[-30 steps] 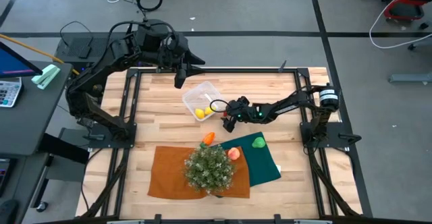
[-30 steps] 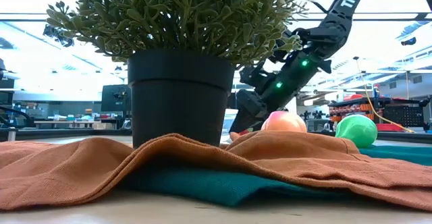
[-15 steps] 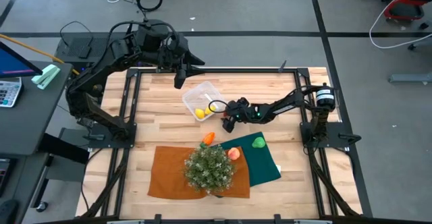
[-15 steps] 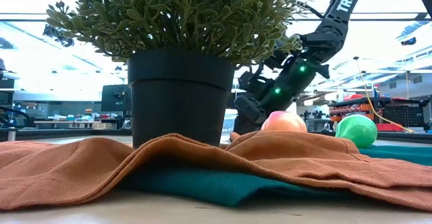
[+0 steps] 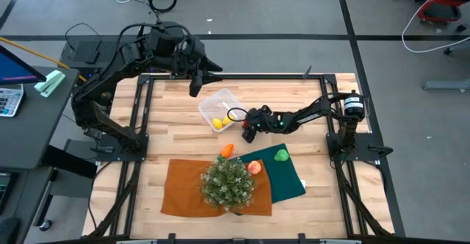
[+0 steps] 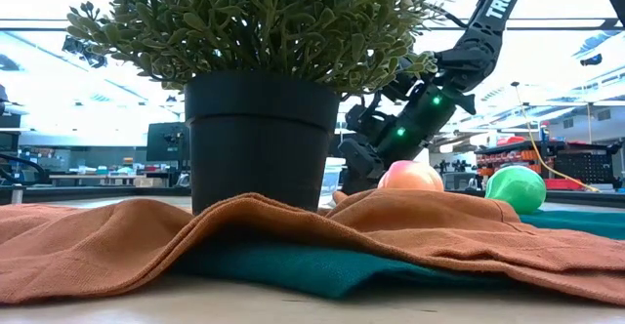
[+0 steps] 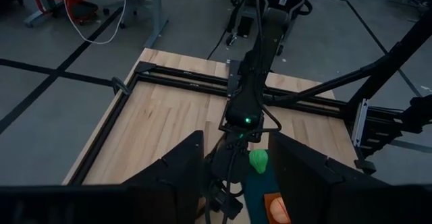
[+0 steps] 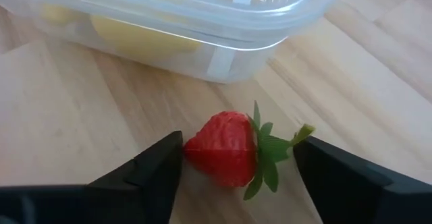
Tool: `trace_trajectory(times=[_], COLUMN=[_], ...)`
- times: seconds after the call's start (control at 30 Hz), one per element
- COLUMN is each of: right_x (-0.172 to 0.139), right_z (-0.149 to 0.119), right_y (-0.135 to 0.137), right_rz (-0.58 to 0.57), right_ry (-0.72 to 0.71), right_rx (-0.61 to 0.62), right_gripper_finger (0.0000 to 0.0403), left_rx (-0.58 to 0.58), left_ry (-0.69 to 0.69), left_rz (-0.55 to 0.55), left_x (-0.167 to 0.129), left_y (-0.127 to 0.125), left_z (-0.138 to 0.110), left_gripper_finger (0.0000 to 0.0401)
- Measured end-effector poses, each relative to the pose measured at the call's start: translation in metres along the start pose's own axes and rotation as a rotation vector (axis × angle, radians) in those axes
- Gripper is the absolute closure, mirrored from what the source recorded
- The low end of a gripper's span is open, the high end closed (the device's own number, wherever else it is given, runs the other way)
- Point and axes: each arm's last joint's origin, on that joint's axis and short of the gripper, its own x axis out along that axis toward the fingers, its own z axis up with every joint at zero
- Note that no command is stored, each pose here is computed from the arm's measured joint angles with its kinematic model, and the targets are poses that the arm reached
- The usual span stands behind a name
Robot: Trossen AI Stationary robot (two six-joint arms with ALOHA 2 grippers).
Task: Pick and placing Produce into tupperware
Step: Put the strawberry into the transparent container
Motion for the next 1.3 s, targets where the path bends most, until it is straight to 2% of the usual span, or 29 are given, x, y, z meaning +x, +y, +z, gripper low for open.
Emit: trace_trajectory(times=[0.37,0.7,1.3], right_x=[0.0011,-0.0004,-0.0044], right_z=[0.0012,0.0020,0.0022], right_y=[-0.0037,-0.0036,-0.0036], right_rz=[-0.005,0.003,0.023], right_ry=[0.000,0.002,0.032], right_rx=[0.016,0.024,0.037], right_gripper_finger=[0.0233,0.0281,0.0323], left_rx=[-0.001,0.000,0.001], left_ry=[0.008,0.014,0.012], left_rz=[0.000,0.000,0.000], left_x=[-0.0001,0.0001,0.0001], left_y=[0.0000,0.0001,0.0000], left_z=[-0.0008,-0.0014,-0.0012], left_gripper_finger=[0.0228,0.0228,0.0225])
